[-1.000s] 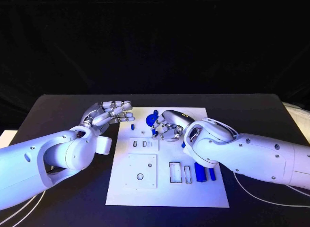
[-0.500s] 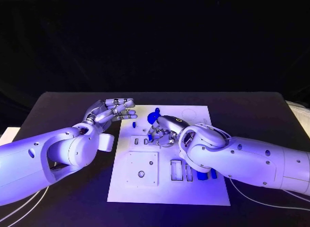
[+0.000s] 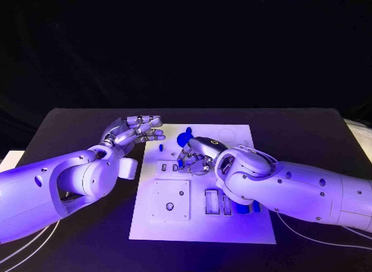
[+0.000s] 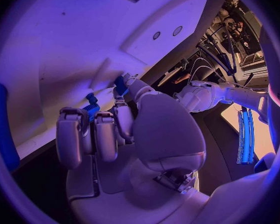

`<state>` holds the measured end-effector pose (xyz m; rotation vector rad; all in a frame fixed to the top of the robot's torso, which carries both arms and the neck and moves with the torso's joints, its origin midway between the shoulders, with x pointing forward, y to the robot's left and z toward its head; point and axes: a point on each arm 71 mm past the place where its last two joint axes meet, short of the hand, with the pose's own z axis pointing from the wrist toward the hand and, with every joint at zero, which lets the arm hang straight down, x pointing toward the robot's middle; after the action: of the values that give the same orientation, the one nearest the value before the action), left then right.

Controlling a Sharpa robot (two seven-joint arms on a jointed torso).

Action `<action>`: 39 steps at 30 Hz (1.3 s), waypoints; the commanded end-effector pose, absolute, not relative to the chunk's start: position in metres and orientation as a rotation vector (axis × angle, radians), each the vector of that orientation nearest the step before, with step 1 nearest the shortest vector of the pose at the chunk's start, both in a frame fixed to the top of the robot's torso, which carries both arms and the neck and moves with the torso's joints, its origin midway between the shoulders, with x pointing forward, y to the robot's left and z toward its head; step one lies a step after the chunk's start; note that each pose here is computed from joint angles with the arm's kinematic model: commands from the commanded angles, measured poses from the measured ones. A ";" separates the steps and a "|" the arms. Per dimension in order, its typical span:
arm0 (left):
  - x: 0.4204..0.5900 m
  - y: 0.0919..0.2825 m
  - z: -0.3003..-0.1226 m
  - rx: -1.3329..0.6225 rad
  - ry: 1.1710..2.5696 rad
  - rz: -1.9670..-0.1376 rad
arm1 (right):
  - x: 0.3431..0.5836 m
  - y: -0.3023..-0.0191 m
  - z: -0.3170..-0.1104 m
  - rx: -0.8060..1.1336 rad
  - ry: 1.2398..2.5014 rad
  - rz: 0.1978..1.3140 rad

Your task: Assemble the parts on the task board

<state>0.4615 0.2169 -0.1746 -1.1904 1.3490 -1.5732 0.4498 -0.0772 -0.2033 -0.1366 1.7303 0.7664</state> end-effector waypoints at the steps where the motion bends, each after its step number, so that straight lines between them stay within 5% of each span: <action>1: 0.461 0.215 -0.173 -1.183 1.352 -1.602 | 0.448 -0.079 -0.213 -0.184 1.793 0.717; 21: 0.461 0.215 -0.174 -1.185 1.355 -1.600 | 0.447 -0.082 -0.212 -0.195 1.769 0.695; 39: 0.462 0.215 -0.175 -1.189 1.361 -1.597 | 0.436 -0.080 -0.194 -0.116 1.572 0.820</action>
<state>0.4621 0.2171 -0.1755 -1.1938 1.3540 -1.5722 0.4377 -0.0801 -0.2002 -0.1338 1.6518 0.7863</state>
